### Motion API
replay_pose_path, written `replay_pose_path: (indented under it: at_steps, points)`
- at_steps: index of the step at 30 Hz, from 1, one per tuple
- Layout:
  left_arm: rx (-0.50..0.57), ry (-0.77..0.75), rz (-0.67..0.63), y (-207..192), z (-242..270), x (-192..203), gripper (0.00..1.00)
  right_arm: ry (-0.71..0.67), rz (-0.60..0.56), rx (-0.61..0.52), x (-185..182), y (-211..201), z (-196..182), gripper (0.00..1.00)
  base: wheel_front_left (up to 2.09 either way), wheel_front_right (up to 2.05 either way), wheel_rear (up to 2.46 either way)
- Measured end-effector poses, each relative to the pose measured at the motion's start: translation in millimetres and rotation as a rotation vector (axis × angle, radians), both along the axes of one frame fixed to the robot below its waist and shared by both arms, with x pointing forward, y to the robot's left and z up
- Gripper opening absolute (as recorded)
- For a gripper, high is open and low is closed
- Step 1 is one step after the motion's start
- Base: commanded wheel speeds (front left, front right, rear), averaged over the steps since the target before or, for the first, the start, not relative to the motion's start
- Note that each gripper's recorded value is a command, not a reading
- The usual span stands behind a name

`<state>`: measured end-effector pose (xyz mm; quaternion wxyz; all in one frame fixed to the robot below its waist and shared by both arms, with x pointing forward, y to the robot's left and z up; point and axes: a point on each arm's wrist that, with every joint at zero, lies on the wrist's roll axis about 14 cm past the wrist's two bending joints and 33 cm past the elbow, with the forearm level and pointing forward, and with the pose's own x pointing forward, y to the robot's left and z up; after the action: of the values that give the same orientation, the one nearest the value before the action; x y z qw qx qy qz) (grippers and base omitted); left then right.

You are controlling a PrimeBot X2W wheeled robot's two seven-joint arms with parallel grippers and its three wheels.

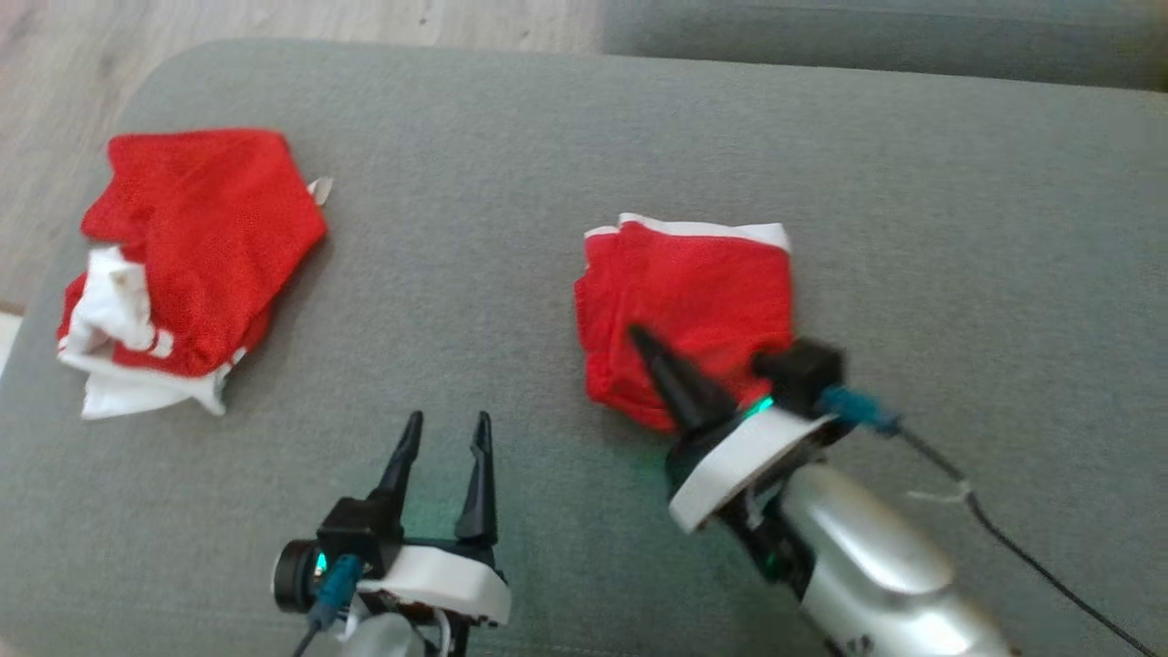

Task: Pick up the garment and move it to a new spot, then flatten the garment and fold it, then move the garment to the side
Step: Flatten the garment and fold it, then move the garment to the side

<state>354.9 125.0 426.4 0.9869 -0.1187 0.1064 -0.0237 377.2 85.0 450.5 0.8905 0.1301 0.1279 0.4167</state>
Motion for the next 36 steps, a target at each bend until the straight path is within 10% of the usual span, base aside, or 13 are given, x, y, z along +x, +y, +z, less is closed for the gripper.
replay_pose_path:
  at_steps: [8,9,10,21,36]
  points:
    - [0.002,-0.051,-0.014,-4,15,12,1.00,-0.066,-0.323,0.052,40,-85,28,0.00,0.00,0.00,0.00]
    - [0.001,-0.056,-0.015,-5,16,14,1.00,-0.060,-0.363,0.031,39,-99,22,0.31,0.00,0.00,0.00]
    - [0.000,-0.060,-0.022,-7,17,14,1.00,-0.050,-0.406,0.010,38,-114,15,0.99,0.00,0.00,0.00]
    - [0.028,-0.037,-0.062,-19,9,5,1.00,-0.043,-0.714,-0.202,4,-234,-19,1.00,0.00,0.00,0.00]
    - [0.091,-0.001,-0.039,-6,-5,-7,1.00,0.024,-0.675,-0.182,-20,-217,-38,1.00,0.00,0.00,0.00]
